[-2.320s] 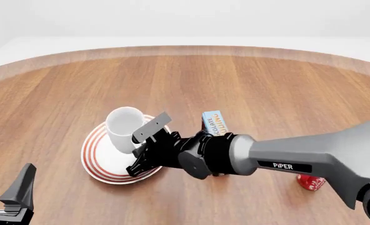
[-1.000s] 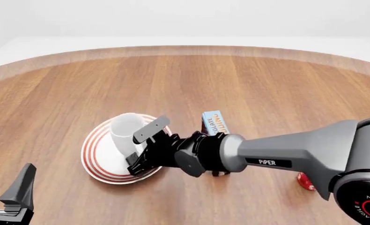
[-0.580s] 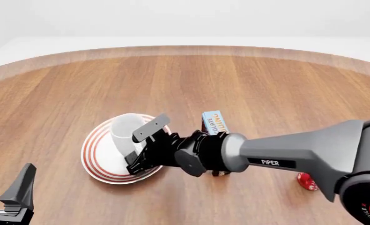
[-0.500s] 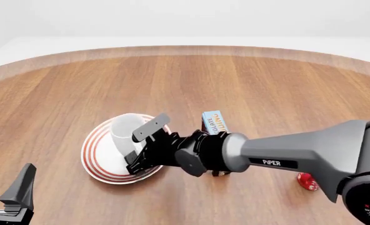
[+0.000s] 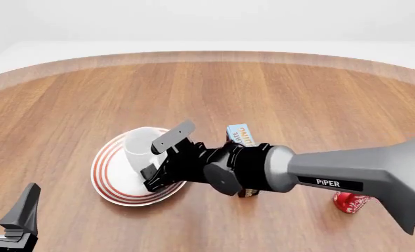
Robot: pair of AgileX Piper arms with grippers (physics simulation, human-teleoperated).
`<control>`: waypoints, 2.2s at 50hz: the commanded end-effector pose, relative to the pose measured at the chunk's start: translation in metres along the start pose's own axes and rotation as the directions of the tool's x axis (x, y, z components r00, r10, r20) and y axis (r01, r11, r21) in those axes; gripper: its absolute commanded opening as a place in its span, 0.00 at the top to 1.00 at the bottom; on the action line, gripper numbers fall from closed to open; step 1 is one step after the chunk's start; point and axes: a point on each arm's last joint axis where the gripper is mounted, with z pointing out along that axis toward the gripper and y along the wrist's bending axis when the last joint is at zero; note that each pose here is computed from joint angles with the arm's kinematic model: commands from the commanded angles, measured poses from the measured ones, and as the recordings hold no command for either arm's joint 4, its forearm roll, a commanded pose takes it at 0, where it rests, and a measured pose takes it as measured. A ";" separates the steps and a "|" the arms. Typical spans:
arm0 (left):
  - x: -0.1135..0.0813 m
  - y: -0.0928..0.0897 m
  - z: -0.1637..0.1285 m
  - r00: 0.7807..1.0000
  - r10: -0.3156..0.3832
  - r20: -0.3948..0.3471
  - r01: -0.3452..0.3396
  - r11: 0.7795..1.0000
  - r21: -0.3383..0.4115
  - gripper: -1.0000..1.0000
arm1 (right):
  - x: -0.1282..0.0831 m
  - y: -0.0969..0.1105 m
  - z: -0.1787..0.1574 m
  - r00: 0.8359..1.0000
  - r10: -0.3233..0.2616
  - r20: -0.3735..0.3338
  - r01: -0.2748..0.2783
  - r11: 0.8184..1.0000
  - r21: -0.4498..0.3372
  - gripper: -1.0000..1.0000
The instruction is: Pick up the white mug and put it on the plate, and put the chocolate pudding to the right of the plate.
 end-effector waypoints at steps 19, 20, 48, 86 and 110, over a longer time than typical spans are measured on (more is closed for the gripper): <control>0.000 0.000 0.000 1.000 0.000 0.000 0.000 1.000 0.000 0.00 | 0.000 -0.003 -0.032 0.999 0.009 0.039 -0.009 1.000 0.004 0.00; 0.000 0.000 0.000 1.000 0.000 0.000 0.000 1.000 0.000 0.00 | 0.000 -0.003 -0.033 0.999 0.007 0.040 -0.007 1.000 0.004 0.00; 0.000 0.000 0.000 1.000 0.000 0.000 0.000 1.000 0.000 0.00 | 0.006 -0.005 -0.073 0.994 -0.034 0.100 0.033 0.999 0.006 0.00; 0.000 0.000 0.000 1.000 0.000 0.000 0.000 1.000 0.000 0.00 | 0.020 -0.005 -0.137 0.985 -0.029 0.167 0.029 1.000 0.003 0.00; 0.000 0.000 0.000 1.000 0.000 0.000 0.000 1.000 0.000 0.00 | 0.032 -0.015 -0.174 0.977 -0.020 0.211 0.013 0.999 0.033 0.00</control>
